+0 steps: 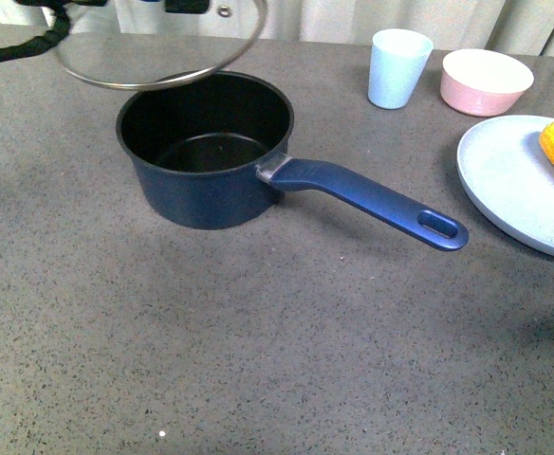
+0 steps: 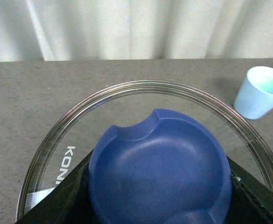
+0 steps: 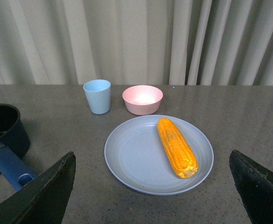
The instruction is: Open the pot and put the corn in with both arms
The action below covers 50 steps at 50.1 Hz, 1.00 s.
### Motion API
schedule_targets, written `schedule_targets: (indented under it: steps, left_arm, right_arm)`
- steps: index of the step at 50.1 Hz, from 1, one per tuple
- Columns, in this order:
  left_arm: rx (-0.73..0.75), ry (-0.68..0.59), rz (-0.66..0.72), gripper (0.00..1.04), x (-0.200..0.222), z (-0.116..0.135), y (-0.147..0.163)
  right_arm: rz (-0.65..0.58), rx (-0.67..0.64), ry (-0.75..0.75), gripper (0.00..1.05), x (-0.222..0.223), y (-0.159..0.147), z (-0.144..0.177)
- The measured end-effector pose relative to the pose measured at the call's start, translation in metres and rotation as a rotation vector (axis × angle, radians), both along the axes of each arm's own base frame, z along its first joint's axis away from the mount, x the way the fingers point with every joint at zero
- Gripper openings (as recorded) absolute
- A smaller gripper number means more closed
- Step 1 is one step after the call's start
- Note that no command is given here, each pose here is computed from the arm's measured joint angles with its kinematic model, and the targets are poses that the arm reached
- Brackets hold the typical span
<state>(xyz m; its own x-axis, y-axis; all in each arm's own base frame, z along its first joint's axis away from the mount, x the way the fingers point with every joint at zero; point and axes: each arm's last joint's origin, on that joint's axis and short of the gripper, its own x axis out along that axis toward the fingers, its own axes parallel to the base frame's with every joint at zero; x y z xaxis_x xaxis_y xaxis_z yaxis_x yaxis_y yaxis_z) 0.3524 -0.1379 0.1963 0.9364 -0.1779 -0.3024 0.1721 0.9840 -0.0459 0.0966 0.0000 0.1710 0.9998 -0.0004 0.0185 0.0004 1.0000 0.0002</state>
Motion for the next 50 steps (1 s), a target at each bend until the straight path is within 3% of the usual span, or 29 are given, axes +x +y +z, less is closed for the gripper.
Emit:
schedule_targets:
  steps: [21,38,50]
  left_arm:
    - [0.027,0.039,0.405,0.59,0.007,-0.051,0.140]
    - [0.037,0.134,0.443,0.59,-0.002,-0.112,0.154]
    - [0.031,0.160,0.400,0.59,-0.003,-0.133,0.141]
  right_arm:
    - [0.000,0.000,0.000,0.96,0.000,0.000,0.000]
    - [0.000,0.000,0.000,0.96,0.000,0.000,0.000]
    - [0.000,0.000,0.000,0.96,0.000,0.000,0.000]
